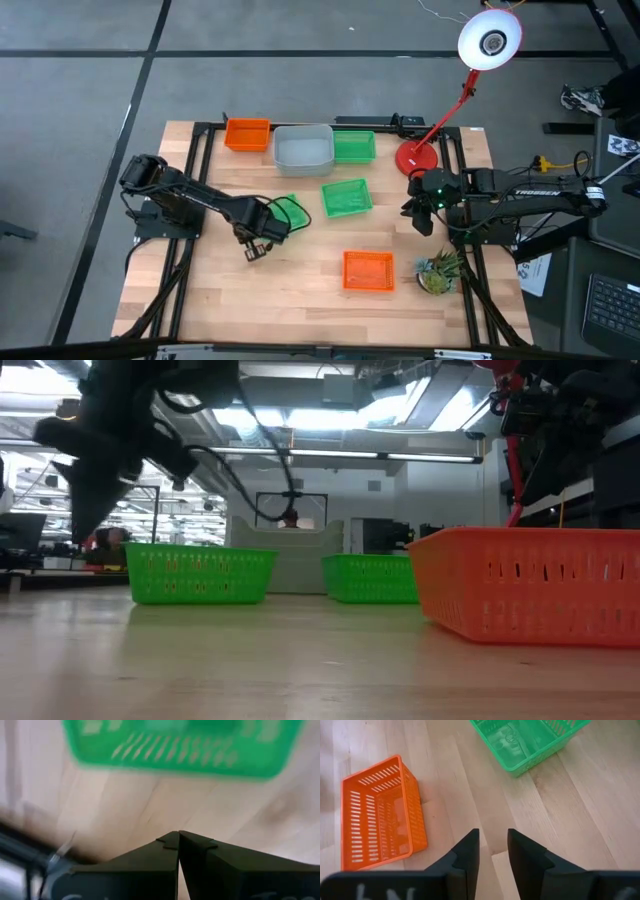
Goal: Stack baskets by color
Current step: Move the left green bin to the middle of the table
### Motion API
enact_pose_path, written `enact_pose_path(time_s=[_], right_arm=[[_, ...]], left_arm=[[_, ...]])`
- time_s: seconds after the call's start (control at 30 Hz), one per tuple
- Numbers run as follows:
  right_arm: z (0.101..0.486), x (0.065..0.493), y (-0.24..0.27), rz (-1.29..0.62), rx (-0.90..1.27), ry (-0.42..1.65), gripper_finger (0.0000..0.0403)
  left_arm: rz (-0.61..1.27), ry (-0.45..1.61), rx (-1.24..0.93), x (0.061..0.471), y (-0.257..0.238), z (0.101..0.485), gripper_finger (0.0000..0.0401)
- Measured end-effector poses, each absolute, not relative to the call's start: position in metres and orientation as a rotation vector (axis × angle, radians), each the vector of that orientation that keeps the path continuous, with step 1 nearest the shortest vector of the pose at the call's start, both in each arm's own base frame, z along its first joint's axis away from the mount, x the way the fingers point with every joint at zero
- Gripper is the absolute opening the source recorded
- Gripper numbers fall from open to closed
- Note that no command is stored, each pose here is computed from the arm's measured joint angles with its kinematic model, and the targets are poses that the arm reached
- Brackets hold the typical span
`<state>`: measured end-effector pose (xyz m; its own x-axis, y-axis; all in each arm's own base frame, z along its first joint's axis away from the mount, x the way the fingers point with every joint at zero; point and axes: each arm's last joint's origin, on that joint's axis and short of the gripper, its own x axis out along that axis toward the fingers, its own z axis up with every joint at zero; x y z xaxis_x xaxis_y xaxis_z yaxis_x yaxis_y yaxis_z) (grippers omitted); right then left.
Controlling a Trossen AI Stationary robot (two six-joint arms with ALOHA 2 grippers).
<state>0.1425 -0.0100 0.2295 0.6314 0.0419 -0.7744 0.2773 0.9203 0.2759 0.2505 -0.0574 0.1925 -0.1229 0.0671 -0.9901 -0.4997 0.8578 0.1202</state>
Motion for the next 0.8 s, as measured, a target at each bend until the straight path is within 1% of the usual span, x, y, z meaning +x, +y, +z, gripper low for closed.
enact_pose_path(time_s=[0.2, 0.3, 0.4, 0.57, 0.8], right_arm=[[0.229, 0.142, -0.01, -0.139, 0.392, 0.884, 0.01], [0.229, 0.142, -0.01, -0.14, 0.393, 0.887, 0.01], [0.229, 0.142, -0.01, -0.139, 0.392, 0.888, 0.01], [0.229, 0.142, -0.01, -0.141, 0.392, 0.893, 0.01], [0.229, 0.142, -0.01, -0.141, 0.394, 0.893, 0.01]], left_arm=[[0.449, 1.529, -0.394, 0.263, -0.056, 0.191, 0.0], [0.435, 1.529, -0.376, 0.265, -0.053, 0.189, 0.0], [0.434, 1.542, -0.314, 0.268, -0.049, 0.182, 0.0], [0.488, 1.48, -0.148, 0.278, -0.035, 0.174, 0.0], [0.533, 1.427, -0.045, 0.286, -0.002, 0.174, 0.0]])
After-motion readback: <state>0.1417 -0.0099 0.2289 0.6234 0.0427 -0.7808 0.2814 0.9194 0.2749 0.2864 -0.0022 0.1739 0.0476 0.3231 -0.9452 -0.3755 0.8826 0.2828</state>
